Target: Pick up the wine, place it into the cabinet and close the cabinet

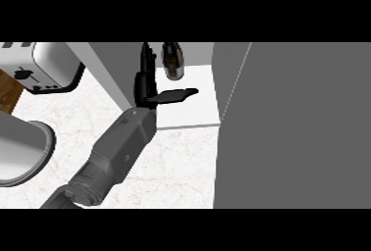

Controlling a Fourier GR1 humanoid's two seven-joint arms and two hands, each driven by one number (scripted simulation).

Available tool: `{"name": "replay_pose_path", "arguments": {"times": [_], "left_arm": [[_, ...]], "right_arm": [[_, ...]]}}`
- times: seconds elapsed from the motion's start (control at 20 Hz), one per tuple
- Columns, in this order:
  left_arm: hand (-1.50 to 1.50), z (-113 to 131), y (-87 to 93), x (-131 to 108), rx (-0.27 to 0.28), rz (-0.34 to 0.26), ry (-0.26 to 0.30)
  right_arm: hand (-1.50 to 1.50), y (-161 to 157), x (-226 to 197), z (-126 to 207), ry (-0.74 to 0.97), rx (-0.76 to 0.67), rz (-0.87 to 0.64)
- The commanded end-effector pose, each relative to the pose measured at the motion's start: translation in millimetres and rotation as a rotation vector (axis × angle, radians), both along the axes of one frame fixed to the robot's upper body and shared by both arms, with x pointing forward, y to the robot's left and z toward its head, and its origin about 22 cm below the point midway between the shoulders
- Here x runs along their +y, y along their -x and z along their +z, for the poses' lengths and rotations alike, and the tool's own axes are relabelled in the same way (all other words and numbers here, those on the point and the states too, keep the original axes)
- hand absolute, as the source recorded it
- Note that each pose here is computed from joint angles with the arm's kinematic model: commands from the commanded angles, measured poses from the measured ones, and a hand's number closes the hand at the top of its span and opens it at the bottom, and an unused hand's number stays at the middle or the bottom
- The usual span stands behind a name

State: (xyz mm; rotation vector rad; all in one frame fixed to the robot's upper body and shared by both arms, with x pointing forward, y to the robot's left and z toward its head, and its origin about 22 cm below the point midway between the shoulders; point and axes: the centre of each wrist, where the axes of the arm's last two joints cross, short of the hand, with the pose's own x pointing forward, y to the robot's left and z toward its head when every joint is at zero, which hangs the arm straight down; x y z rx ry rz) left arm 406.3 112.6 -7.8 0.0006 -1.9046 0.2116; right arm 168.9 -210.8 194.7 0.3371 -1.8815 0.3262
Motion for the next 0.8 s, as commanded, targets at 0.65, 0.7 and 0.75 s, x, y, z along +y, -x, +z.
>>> {"name": "replay_pose_path", "arguments": {"times": [0.65, 0.7, 0.75], "left_arm": [[-1.5, -15.4, 103.2, -59.6, 0.026, -0.053, 0.003], [-1.5, -14.4, 124.0, -68.0, 0.03, -0.056, 0.02], [-1.5, -18.3, 119.8, -59.4, 0.008, -0.063, 0.018]], "right_arm": [[-1.5, 13.8, -14.9, 16.1, -0.007, -0.029, -0.071], [-1.5, 10.4, -11.6, 12.3, -0.02, -0.034, -0.075], [-1.5, 25.5, -24.9, 21.6, -0.015, -0.046, -0.072]]}}
